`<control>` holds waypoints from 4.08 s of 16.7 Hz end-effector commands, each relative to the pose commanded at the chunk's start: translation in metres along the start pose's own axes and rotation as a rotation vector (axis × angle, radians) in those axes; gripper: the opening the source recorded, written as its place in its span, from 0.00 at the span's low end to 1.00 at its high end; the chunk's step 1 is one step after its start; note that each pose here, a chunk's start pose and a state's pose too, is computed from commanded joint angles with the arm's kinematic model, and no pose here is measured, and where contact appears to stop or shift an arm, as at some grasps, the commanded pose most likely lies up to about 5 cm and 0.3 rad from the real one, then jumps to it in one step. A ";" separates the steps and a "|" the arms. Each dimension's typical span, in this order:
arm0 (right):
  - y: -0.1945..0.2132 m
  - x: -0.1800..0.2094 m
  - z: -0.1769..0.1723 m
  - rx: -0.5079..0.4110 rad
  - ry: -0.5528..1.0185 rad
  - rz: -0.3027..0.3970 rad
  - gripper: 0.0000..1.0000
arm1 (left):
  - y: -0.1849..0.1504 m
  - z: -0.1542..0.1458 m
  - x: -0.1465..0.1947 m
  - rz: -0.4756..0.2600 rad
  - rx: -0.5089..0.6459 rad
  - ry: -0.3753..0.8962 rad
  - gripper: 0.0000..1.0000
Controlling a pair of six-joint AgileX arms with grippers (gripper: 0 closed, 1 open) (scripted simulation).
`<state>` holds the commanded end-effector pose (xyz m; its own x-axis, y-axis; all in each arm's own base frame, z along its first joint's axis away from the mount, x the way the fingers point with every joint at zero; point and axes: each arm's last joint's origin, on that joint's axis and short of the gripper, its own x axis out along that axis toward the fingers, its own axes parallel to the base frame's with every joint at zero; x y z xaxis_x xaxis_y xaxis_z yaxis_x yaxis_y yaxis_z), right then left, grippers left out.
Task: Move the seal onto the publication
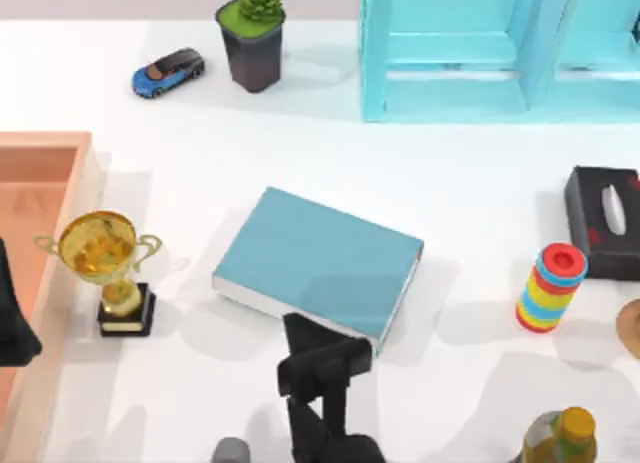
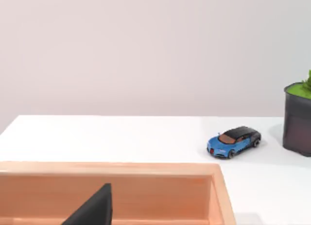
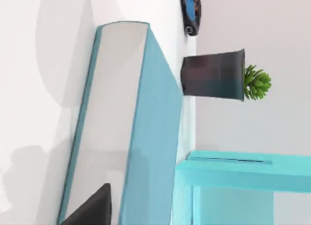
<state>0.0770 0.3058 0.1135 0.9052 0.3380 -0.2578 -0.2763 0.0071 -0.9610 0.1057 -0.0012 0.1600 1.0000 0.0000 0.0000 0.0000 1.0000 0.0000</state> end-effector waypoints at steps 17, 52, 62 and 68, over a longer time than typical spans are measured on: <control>-0.138 -0.044 -0.227 1.218 0.041 -0.201 1.00 | 0.000 0.000 0.000 0.000 0.000 0.000 1.00; -0.055 -0.090 -0.293 1.488 0.051 -0.481 1.00 | 0.050 0.110 0.146 0.043 0.079 1.135 1.00; -0.055 -0.090 -0.293 1.488 0.051 -0.481 1.00 | 0.098 0.071 0.235 -0.017 0.015 1.566 1.00; -0.055 -0.090 -0.293 1.488 0.051 -0.481 1.00 | 0.096 0.067 0.235 -0.018 0.017 1.566 1.00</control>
<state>0.1057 -0.0012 0.1600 1.0000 0.0000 0.0000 0.0000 1.0000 0.0000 0.3405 0.0950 0.2267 0.0052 -0.0008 -1.0000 0.0223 0.9998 -0.0007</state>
